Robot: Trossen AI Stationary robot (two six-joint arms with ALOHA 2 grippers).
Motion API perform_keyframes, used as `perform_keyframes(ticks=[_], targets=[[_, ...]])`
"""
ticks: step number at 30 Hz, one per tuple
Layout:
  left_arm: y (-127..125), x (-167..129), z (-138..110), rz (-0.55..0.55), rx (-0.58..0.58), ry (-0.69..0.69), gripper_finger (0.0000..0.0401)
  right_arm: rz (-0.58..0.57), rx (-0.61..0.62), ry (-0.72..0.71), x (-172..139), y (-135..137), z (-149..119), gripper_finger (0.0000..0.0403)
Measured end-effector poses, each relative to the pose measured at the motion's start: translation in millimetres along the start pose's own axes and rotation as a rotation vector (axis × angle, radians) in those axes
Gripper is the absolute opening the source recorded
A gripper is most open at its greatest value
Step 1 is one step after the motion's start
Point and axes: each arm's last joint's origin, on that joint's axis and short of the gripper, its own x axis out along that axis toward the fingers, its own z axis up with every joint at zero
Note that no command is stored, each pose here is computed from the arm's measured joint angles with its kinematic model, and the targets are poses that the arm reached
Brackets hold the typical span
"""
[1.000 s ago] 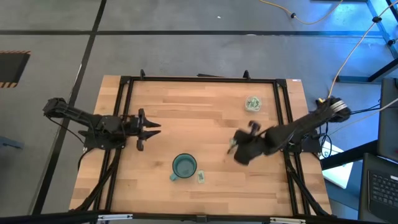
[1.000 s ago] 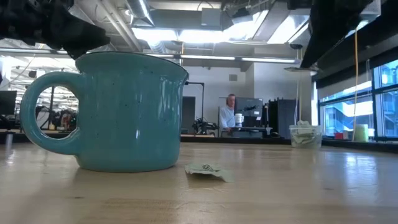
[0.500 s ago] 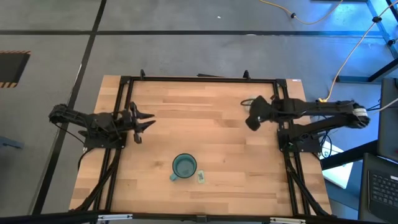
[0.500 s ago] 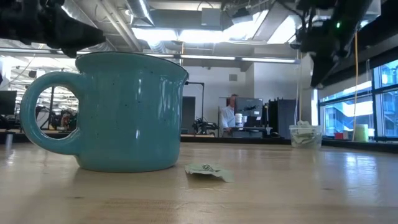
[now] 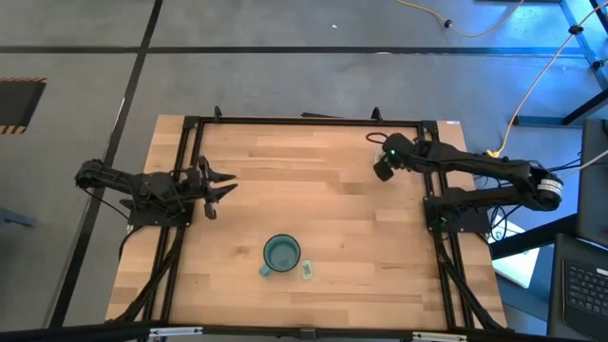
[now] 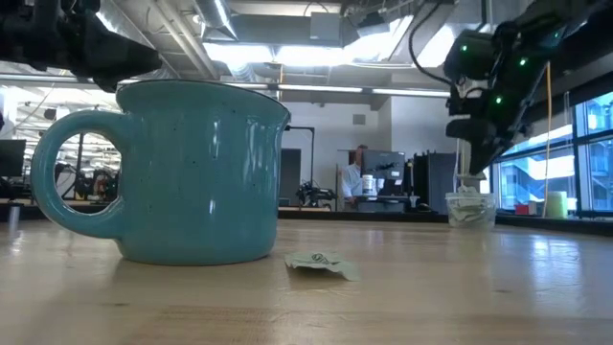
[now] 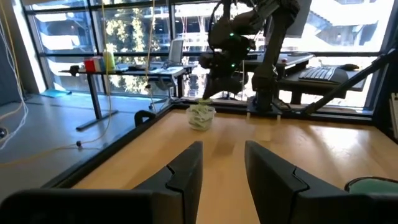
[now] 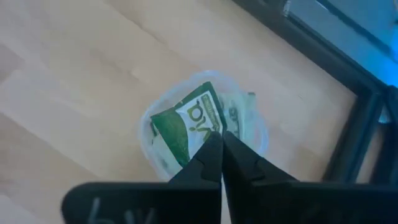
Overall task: Pick and place items into bin
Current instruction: Put the truvia packet into the transparent bin
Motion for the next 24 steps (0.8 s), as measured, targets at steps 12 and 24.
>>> perform_keyframes(ticks=[12,24], targets=[[0,0,-2,-0.001,-0.023,0.022,0.0113,0.071,0.023,0.085,40,-10,-5,0.0002],[0,0,-4,-0.001,-0.009,0.040,0.0113,0.076,0.004,0.075,40,-9,2,0.0078]])
